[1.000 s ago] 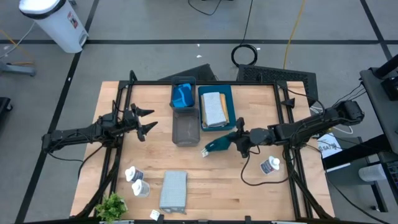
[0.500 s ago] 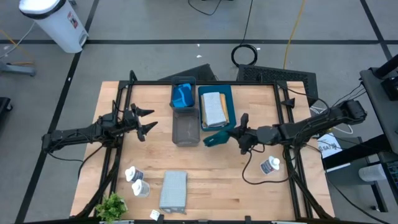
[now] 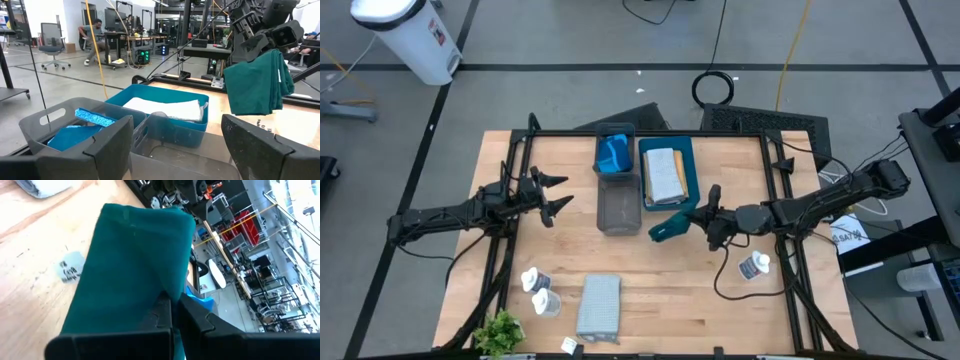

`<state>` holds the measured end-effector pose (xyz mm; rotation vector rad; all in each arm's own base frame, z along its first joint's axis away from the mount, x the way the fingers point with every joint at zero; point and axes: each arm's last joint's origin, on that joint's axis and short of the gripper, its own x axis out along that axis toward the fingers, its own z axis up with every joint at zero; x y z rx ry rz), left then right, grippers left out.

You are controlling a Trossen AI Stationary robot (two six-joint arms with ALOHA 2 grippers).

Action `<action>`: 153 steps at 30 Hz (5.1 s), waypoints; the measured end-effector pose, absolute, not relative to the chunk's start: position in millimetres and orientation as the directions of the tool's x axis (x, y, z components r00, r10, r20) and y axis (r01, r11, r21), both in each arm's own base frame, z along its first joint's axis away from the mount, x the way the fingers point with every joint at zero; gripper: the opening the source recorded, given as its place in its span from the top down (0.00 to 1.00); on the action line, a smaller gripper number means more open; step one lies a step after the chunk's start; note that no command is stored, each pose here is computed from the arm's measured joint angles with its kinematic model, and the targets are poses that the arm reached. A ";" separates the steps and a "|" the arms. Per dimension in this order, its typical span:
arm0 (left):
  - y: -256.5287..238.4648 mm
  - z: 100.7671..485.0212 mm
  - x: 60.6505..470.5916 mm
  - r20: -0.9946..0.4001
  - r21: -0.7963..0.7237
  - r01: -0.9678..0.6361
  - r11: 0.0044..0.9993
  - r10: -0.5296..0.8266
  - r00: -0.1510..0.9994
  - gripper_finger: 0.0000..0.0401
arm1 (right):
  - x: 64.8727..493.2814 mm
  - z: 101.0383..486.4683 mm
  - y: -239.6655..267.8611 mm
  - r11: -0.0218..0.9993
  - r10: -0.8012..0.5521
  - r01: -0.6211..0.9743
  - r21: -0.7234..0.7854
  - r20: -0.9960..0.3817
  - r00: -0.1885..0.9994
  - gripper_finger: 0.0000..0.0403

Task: Pick & Place Kitchen Items
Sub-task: Put the green towel into the blue bin

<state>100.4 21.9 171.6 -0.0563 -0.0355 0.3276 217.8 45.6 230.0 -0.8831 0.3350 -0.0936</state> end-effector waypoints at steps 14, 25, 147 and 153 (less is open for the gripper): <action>22.0 171.5 100.4 0.025 -0.061 -0.321 0.945 0.323 0.946 0.23 | 218.8 233.5 45.3 0.635 -0.217 -0.030 -0.772 -0.215 0.952 1.00; 22.0 171.5 100.4 0.025 -0.061 -0.321 0.945 0.323 0.946 0.23 | 218.8 233.5 45.3 0.635 -0.217 -0.030 -0.772 -0.215 0.952 1.00; 22.0 171.5 100.4 0.026 -0.061 -0.321 0.945 0.323 0.946 0.23 | 252.9 319.7 -100.3 0.925 -0.220 -0.072 -0.373 -0.681 0.699 1.00; 22.0 171.5 100.4 0.025 -0.061 -0.321 0.945 0.323 0.946 0.23 | 263.8 306.4 -95.0 0.886 -0.185 -0.209 -0.414 -0.728 0.660 1.00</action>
